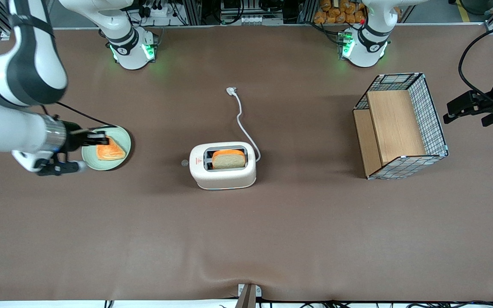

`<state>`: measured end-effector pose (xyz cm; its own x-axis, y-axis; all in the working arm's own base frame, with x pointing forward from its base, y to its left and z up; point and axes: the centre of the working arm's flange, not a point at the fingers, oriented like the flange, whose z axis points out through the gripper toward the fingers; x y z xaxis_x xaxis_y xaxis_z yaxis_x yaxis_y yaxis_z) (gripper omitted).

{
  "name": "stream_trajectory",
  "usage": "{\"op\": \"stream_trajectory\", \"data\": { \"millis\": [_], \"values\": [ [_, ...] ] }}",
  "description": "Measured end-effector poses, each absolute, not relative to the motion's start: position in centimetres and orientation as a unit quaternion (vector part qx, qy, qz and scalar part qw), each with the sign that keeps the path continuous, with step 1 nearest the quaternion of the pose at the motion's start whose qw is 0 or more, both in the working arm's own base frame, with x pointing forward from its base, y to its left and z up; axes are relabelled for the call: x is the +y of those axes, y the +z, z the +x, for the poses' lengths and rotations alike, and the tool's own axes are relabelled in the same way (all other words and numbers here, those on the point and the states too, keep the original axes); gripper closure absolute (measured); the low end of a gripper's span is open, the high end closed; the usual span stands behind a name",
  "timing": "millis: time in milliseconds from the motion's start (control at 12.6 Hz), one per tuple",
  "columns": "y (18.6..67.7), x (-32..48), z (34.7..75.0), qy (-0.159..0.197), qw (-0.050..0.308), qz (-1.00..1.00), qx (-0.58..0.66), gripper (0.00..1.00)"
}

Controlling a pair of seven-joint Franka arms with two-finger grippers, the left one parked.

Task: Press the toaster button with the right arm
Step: 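Move the right gripper toward the toaster's side lever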

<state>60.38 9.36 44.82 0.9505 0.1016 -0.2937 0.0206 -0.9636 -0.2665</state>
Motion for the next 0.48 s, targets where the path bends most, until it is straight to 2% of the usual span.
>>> {"op": "stream_trajectory", "data": {
  "millis": [477],
  "values": [
    [37.3,13.5,60.4,0.144,0.231,-0.962,0.017,0.99]
  ]
}}
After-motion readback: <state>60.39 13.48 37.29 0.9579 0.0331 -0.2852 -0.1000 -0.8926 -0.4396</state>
